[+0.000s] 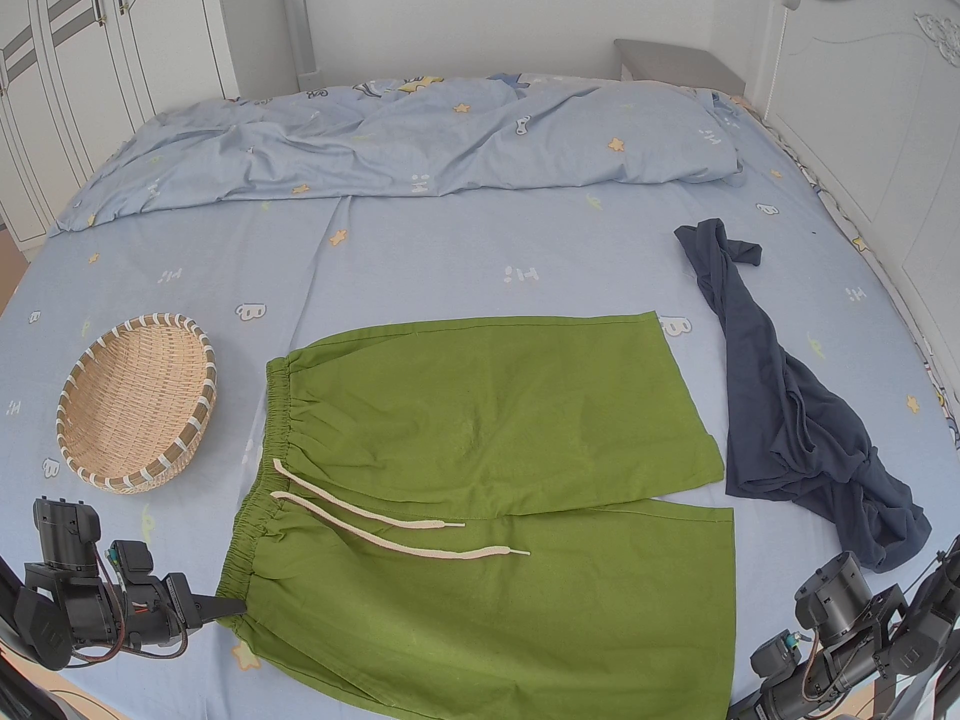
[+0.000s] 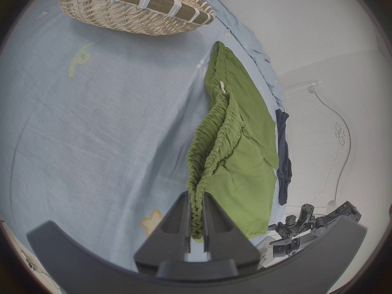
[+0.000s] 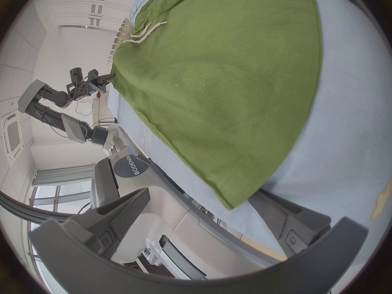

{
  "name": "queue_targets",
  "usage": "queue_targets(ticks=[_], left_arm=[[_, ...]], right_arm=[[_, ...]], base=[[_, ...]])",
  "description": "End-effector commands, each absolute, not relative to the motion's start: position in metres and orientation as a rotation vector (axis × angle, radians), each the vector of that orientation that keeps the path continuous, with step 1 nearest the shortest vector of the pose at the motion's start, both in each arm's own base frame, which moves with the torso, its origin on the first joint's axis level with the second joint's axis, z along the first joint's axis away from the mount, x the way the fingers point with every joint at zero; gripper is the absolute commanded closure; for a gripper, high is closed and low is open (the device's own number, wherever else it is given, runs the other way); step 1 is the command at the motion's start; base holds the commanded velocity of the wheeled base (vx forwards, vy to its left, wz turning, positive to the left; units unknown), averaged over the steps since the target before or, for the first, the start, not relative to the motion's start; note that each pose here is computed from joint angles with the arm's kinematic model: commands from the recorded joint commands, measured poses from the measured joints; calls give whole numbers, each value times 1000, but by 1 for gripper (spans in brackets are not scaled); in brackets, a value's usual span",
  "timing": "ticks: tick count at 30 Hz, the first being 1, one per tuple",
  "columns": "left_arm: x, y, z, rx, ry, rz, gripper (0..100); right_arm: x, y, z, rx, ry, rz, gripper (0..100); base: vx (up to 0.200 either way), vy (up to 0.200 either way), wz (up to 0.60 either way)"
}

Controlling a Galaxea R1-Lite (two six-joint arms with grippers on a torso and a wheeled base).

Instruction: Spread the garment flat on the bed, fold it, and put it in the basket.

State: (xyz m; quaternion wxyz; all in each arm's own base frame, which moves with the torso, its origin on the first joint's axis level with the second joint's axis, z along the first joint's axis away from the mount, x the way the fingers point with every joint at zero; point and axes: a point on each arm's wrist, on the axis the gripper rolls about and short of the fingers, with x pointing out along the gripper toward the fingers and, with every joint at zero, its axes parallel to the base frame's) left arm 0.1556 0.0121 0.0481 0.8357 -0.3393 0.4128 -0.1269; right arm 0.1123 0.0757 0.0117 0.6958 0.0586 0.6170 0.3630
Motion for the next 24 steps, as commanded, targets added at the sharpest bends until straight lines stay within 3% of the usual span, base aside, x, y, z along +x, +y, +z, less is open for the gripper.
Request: queue_targets(ticks=[1, 17, 18, 24], left_arm=[[156, 12, 48, -719, 874, -268, 100], [156, 12, 48, -720, 876, -268, 100], [156, 12, 48, -720, 876, -268, 100], [156, 12, 48, -720, 877, -267, 100]], right_arm=[[113, 79, 4, 122, 1409, 812, 0], [116, 78, 5, 166, 1397, 791, 0], [116, 78, 5, 168, 1396, 791, 100], [115, 77, 5, 177, 1400, 782, 100]], base=[[0, 0, 0], [0, 0, 0], [0, 0, 0], [0, 0, 0]])
